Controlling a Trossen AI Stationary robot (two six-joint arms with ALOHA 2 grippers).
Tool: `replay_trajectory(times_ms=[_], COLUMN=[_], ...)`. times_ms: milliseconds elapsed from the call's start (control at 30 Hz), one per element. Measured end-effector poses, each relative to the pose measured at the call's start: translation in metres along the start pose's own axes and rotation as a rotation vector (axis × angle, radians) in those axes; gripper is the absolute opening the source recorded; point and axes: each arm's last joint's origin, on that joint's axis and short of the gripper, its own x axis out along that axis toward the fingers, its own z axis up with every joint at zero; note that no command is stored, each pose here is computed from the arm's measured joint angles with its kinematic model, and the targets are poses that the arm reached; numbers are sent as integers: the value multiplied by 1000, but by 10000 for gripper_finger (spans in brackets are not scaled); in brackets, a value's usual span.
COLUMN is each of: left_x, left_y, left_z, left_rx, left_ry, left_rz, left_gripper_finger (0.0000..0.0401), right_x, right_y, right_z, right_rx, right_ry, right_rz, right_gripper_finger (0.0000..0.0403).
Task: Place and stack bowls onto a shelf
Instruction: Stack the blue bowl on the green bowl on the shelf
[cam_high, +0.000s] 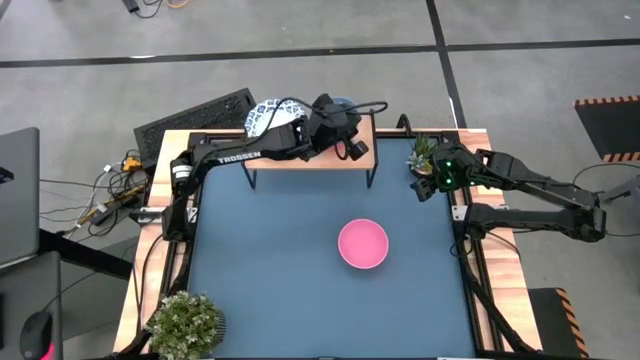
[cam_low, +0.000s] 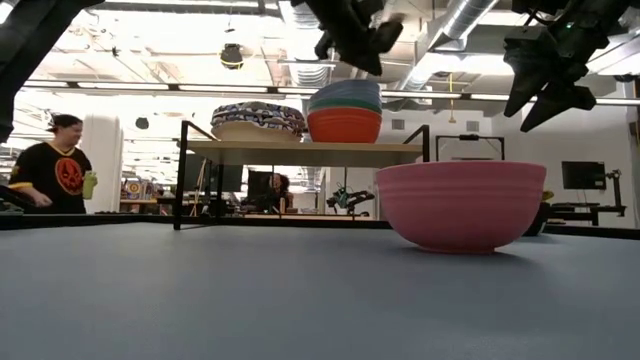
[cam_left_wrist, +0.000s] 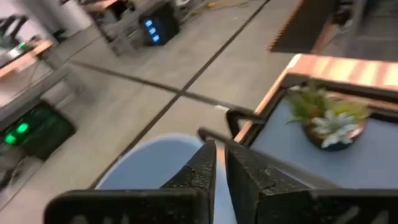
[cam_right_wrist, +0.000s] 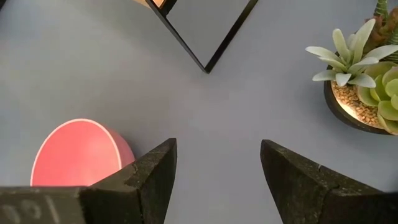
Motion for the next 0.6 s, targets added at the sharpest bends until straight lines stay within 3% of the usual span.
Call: replay_trajectory(times_ms=[267,500,600], left_x=[5,4,3], left_y=[-6,-8,-10], left_z=[-17,-22,-22], left_rx=[-50,-23,43], left_ry=[59,108,107], left_rz=[10,-23,-37], left_gripper_finger=[2,2,2], right_x=[0,0,0], right_y=[0,0,0], right_z=[0,0,0], right_rx=[-17,-24,-24], right_ry=[0,0,0], right_rz=[0,0,0], right_gripper_finger=[260,260,260])
